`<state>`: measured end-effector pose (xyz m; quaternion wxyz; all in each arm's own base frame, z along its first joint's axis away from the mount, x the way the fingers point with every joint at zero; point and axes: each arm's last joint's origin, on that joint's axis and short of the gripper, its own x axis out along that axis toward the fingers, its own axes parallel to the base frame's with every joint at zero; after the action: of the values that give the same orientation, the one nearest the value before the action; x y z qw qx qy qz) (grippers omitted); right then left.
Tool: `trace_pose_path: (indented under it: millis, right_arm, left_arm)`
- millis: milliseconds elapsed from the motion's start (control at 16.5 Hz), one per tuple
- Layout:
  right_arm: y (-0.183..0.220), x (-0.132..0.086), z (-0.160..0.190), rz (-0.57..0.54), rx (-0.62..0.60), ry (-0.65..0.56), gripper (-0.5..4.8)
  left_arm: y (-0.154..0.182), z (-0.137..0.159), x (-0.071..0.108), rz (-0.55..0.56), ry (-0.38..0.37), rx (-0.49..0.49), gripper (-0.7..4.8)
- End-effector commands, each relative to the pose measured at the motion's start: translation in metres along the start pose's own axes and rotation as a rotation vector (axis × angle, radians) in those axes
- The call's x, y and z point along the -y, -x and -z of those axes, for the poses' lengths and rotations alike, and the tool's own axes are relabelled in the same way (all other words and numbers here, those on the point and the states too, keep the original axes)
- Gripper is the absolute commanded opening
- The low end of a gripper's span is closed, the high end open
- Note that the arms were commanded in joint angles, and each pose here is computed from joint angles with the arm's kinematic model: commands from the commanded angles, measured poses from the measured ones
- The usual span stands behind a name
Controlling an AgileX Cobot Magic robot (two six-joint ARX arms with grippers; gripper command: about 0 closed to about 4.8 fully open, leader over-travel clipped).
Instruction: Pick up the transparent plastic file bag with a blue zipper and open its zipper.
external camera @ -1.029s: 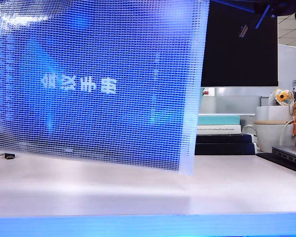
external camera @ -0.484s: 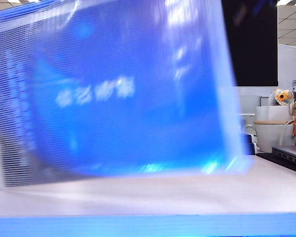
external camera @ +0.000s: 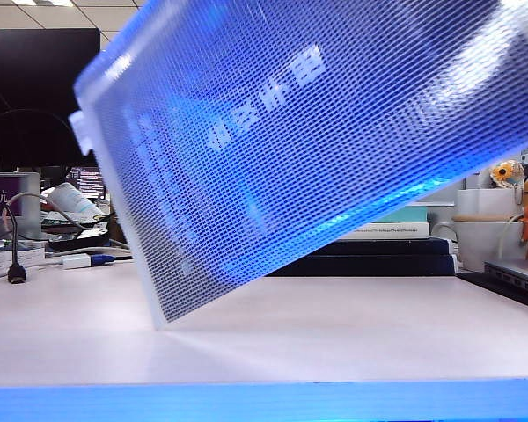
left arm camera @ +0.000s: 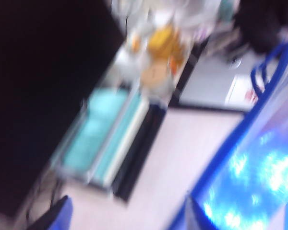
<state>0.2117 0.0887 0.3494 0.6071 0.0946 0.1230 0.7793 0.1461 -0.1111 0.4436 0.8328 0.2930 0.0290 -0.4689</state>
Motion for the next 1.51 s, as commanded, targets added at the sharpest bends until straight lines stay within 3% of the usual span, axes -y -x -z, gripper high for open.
trace_pose_path:
  millis: [61, 121, 363, 605, 727, 908, 969, 1029, 1211, 1332, 1514]
  right_arm:
    - [-0.003, -0.004, -0.003, -0.04, -0.013, -0.095, -0.06]
    - [-0.012, -0.007, -0.005, -0.083, -0.032, -0.155, -0.06]
    - [-0.035, -0.015, -0.01, -0.182, -0.073, -0.145, -0.06]
    - [-0.037, -0.015, -0.008, -0.189, -0.08, -0.185, -0.06]
    - [-0.037, -0.015, -0.009, -0.188, -0.083, -0.216, -0.06]
    - [-0.037, -0.016, -0.01, -0.188, -0.086, -0.244, -0.06]
    - [-0.04, -0.017, -0.009, -0.201, -0.092, -0.244, -0.06]
    - [-0.056, -0.023, -0.008, -0.268, -0.123, -0.24, -0.06]
    - [-0.065, -0.028, -0.01, -0.311, -0.131, -0.175, -0.06]
    - [-0.064, -0.028, -0.01, -0.304, -0.133, -0.204, -0.06]
    - [-0.065, -0.027, -0.01, -0.305, -0.134, -0.206, -0.06]
  left_arm:
    - [-0.015, -0.008, -0.006, 0.101, -0.063, 0.159, 3.03]
    - [-0.036, -0.004, -0.01, 0.14, -0.05, 0.152, 3.03]
    - [-0.074, 0.01, -0.013, 0.274, -0.035, 0.137, 2.81]
    - [-0.07, 0.007, -0.005, 0.539, -0.044, 0.335, 2.63]
    - [-0.073, 0.017, 0.002, 0.648, -0.001, 0.296, 2.42]
    - [-0.075, 0.02, 0.003, 0.636, -0.023, 0.266, 2.33]
    - [-0.075, 0.019, 0.002, 0.62, -0.039, 0.272, 1.83]
    - [-0.076, 0.017, 0.001, 0.624, -0.054, 0.304, 1.68]
    - [-0.08, 0.019, 0.004, 0.769, 0.029, 0.38, 1.71]
    - [-0.078, 0.021, 0.007, 0.82, 0.069, 0.381, 1.81]
    - [-0.075, 0.02, 0.009, 0.924, 0.11, 0.468, 1.84]
